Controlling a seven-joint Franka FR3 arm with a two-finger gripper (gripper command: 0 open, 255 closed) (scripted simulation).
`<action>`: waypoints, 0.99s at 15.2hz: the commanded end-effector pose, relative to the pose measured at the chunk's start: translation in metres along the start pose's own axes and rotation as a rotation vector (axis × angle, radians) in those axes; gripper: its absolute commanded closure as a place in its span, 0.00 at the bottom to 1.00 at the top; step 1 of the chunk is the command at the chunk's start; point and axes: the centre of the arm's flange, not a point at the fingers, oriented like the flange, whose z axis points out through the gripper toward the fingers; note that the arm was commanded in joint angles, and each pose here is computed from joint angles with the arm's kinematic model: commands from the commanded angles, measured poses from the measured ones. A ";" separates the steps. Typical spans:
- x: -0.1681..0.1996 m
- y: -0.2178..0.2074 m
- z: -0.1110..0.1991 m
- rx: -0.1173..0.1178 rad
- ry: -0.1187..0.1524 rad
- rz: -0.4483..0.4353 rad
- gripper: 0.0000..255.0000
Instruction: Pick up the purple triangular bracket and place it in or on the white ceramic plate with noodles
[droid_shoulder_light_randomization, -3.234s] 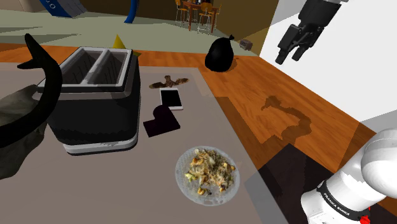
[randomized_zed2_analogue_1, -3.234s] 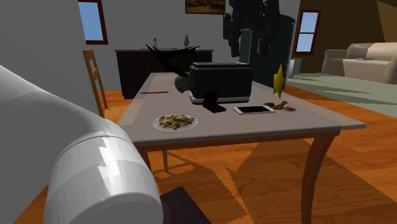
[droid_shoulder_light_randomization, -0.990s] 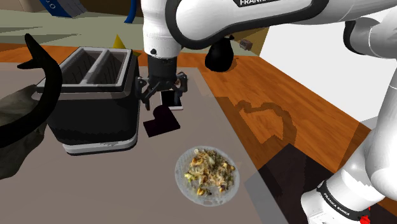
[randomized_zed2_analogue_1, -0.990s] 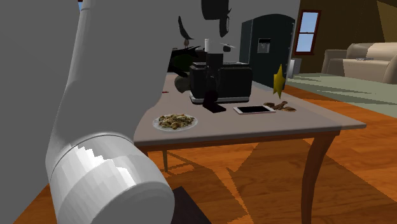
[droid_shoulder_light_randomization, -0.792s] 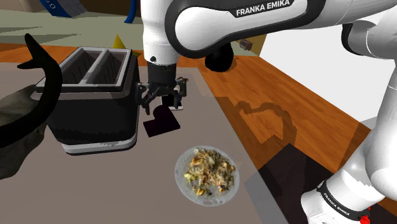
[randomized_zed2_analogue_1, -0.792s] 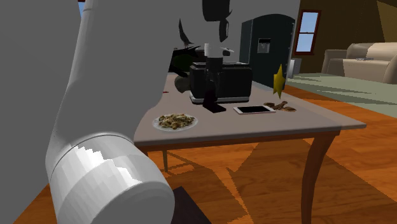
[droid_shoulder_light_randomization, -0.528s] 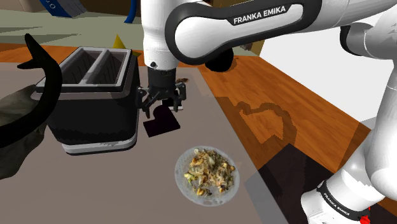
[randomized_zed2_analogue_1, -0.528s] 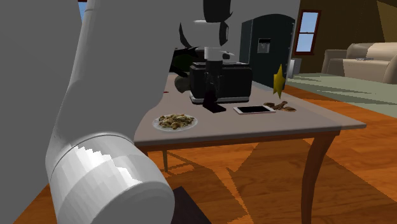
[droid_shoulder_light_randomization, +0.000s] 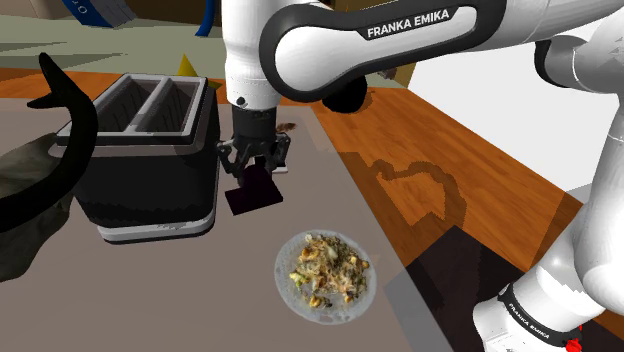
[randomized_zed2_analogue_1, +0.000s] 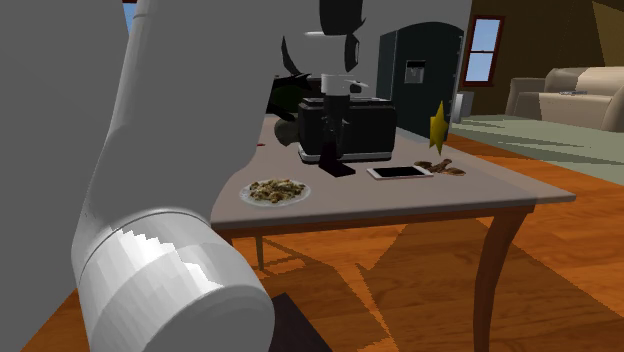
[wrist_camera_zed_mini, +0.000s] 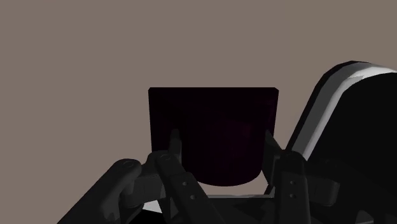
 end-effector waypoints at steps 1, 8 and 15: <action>0.000 0.000 0.001 -0.001 -0.002 0.000 1.00; 0.000 0.000 -0.004 -0.001 -0.002 0.000 1.00; 0.000 0.000 -0.041 -0.001 -0.002 0.000 1.00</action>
